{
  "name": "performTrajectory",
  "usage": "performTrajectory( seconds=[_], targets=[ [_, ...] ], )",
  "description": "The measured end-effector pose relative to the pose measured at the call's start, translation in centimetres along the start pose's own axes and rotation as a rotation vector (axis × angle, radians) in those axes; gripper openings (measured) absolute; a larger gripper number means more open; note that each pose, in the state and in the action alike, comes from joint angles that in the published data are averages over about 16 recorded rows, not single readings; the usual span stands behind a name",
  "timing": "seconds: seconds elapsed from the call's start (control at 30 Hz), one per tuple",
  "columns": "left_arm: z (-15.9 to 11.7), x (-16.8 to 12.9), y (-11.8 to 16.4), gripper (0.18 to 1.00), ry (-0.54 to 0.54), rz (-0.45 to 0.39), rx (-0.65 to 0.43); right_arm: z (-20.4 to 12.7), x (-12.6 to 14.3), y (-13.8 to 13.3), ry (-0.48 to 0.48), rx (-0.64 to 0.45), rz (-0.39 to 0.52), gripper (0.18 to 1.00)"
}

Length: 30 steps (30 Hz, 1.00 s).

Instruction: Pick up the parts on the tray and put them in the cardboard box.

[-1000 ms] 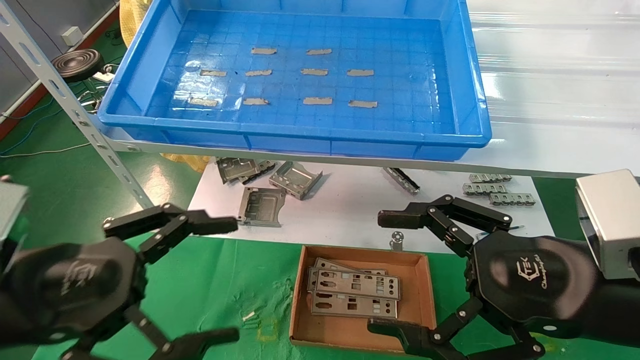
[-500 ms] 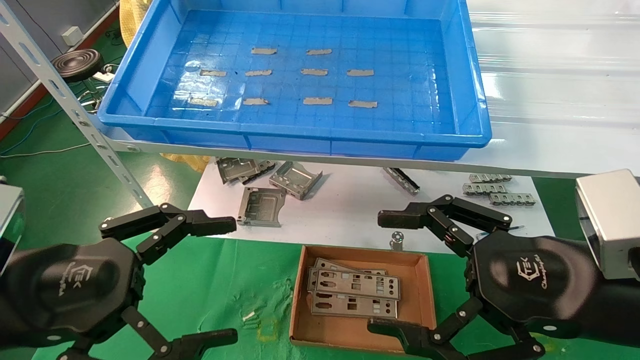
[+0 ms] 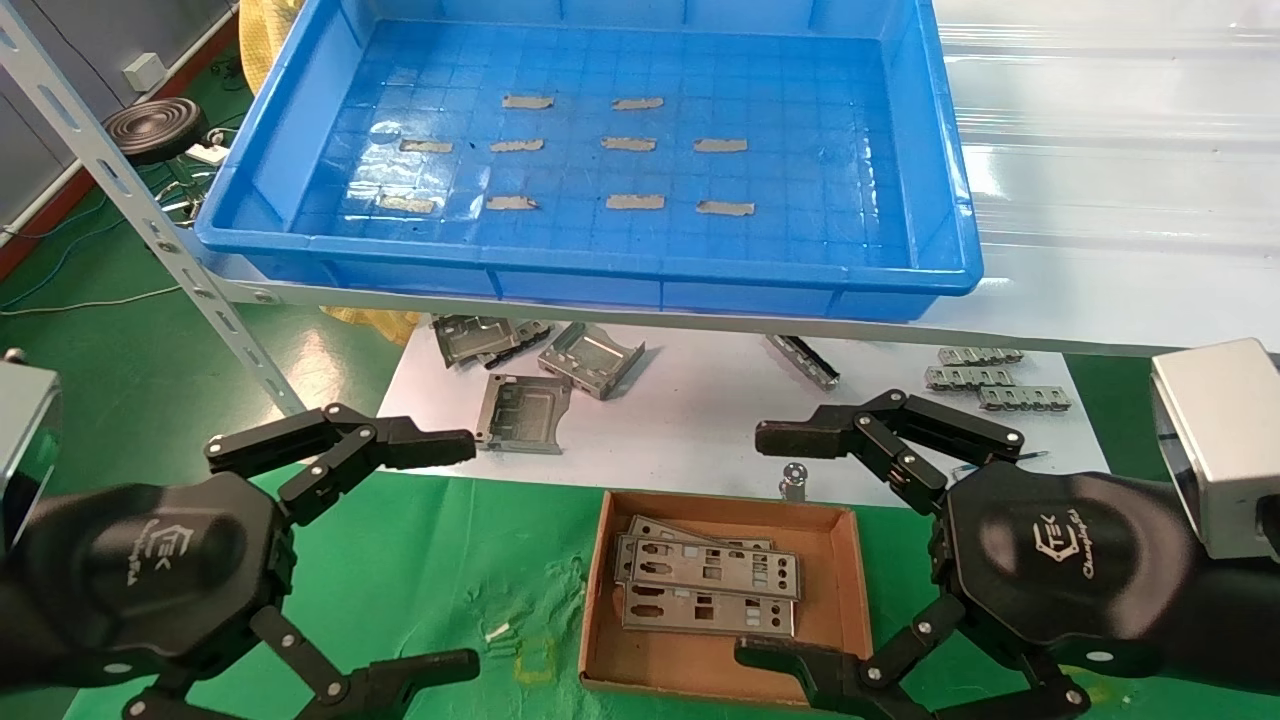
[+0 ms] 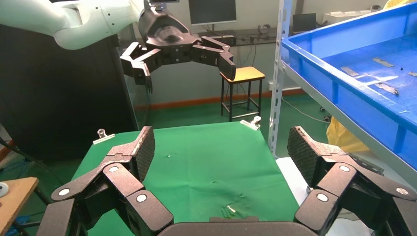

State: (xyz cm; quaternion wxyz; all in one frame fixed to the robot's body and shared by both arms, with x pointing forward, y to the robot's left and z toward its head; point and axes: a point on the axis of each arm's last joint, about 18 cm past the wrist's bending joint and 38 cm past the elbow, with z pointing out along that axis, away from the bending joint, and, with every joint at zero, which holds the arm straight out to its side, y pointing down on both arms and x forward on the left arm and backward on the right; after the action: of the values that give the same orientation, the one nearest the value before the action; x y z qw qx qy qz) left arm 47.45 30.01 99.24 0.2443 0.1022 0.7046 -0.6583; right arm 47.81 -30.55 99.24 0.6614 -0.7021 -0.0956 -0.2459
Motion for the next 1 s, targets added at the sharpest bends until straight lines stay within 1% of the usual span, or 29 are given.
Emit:
performTrajectory(
  seconds=[1.0],
  targets=[
    [0.06, -0.10, 0.11, 1.001, 0.000, -0.002, 0.001, 0.00, 0.00, 0.01, 0.000, 0.000, 0.000, 1.001]
  ],
)
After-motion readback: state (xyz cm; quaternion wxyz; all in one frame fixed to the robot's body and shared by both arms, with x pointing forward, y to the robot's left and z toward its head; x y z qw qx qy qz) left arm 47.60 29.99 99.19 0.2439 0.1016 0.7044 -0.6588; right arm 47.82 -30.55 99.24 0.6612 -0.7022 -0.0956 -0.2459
